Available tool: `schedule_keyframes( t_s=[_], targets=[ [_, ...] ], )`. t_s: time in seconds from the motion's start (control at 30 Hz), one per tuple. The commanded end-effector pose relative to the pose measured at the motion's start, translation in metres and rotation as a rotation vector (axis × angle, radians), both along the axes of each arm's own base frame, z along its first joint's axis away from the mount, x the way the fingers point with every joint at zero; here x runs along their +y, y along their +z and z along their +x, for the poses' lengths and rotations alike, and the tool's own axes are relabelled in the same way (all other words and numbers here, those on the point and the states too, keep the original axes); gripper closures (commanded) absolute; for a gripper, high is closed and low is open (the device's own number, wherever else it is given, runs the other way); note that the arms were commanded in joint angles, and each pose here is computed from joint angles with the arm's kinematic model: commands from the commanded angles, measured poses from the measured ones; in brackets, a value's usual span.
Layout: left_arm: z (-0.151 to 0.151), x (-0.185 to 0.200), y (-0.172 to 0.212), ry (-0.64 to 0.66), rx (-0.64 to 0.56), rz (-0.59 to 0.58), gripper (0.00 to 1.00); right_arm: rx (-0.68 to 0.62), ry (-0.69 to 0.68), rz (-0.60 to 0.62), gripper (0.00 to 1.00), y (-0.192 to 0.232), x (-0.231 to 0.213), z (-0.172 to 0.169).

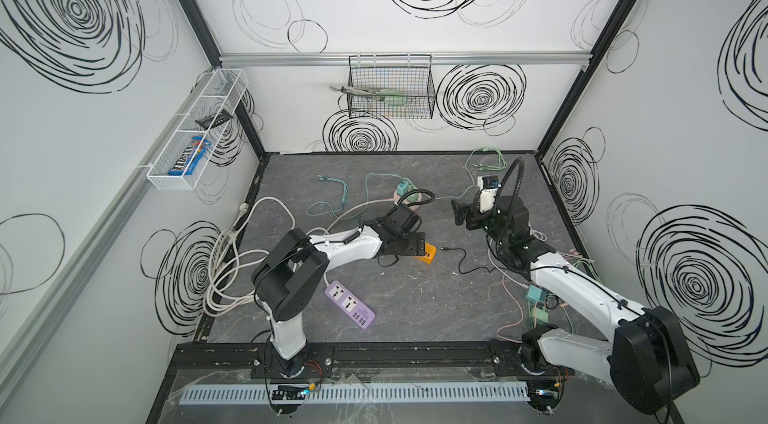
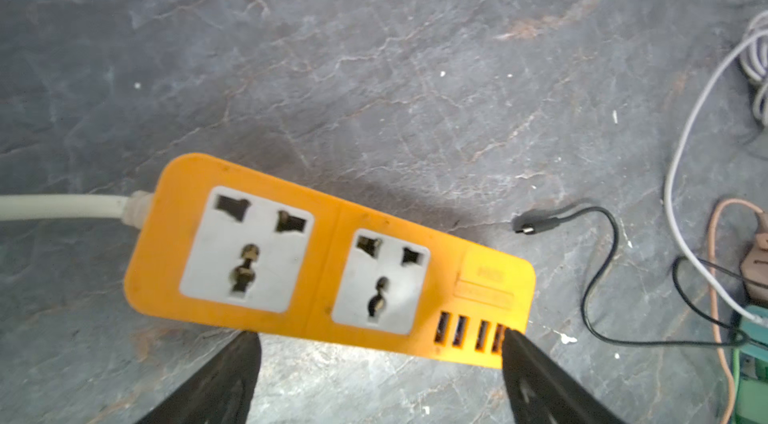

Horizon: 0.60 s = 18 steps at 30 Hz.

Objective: Insert the plug
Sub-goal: 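Drag the orange power strip toward the pink socket with the left gripper, then reach the right gripper to the orange strip and grasp it while the left holds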

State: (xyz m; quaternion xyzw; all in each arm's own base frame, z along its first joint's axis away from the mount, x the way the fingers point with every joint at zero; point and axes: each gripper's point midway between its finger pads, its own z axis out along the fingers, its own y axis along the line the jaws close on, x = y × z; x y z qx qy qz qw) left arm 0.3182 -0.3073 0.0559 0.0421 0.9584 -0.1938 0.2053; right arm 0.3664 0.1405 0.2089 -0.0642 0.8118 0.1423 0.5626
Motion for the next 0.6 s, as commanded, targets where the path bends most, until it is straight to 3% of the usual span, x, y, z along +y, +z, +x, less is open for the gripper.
schedule_keyframes(
  t_s=[0.0, 0.17, 0.37, 0.57],
  targets=[
    [0.016, -0.016, 0.036, -0.038, -0.122, -0.059, 0.04, -0.001, -0.009, 0.010, 0.03, 0.006, 0.000, 0.003],
    [0.039, 0.009, 0.059, 0.025, -0.252, -0.049, 0.04, 0.010, -0.005, 0.007, 0.03, 0.003, 0.000, 0.002],
    [0.072, 0.041, 0.052, 0.067, -0.221, -0.069, 0.04, 0.096, 0.065, 0.028, 0.03, -0.018, 0.011, -0.011],
    [0.089, 0.047, 0.048, 0.065, -0.202, -0.145, 0.04, 0.164, 0.344, 0.051, 0.03, -0.042, 0.050, -0.043]
  ],
)
